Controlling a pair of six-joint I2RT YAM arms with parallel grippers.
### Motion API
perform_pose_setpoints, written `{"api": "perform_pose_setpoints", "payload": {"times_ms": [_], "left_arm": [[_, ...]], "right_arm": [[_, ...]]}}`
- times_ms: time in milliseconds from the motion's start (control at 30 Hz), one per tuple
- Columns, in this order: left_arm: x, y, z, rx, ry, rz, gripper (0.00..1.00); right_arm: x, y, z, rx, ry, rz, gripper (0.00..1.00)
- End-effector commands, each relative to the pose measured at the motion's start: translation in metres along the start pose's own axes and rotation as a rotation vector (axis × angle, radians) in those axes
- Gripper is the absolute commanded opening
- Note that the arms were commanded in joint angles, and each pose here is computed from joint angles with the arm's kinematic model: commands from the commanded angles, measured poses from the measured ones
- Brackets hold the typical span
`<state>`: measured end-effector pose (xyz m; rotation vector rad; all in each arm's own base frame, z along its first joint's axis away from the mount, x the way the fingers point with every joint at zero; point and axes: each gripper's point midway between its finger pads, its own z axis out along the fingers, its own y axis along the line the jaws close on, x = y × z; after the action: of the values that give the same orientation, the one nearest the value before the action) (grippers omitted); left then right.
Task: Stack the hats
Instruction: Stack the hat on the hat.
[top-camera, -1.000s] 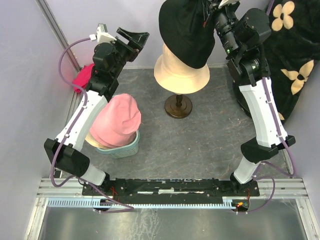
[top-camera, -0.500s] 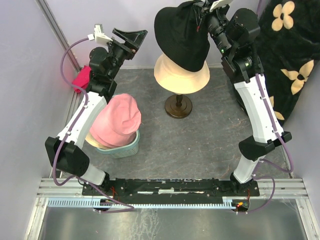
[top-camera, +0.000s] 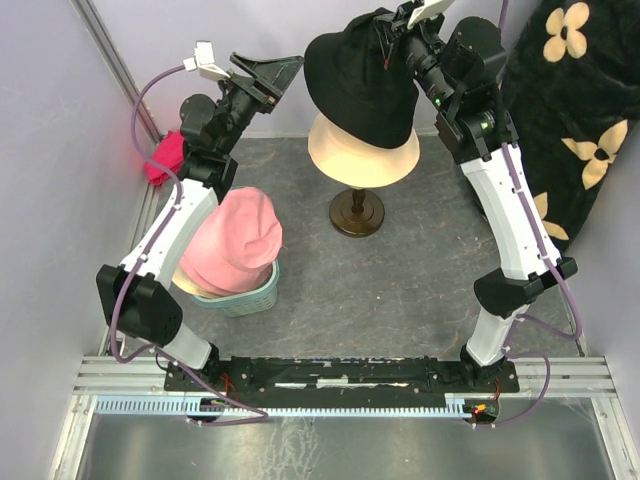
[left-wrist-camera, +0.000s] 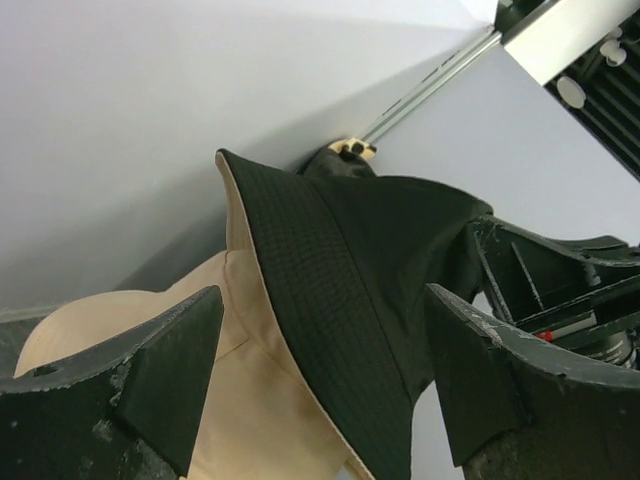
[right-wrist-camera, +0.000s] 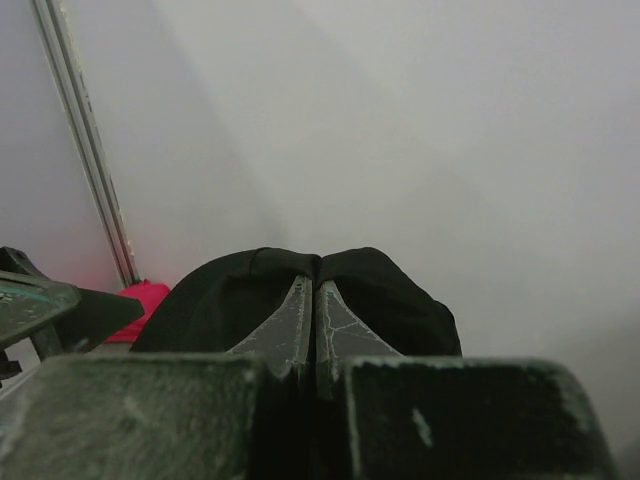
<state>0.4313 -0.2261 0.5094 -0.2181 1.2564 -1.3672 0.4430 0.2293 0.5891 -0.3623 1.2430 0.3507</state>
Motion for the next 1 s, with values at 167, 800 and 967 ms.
{"api": "perform_pose_setpoints", "payload": {"times_ms": [167,800,967], "left_arm": [[0.01,-0.01,0.013,0.079,0.076,-0.05,0.87],[0.026,-0.007,0.02,0.159,0.137,-0.101,0.83],[0.029,-0.002,0.019,0.168,0.134,-0.13,0.78]], "right_arm": [[-0.013,0.008,0.001,-0.047,-0.045,0.021,0.02],[0.003,0.018,0.006,-0.093,-0.01,0.041,0.02],[0.008,0.021,0.008,-0.102,0.005,0.044,0.02]]}}
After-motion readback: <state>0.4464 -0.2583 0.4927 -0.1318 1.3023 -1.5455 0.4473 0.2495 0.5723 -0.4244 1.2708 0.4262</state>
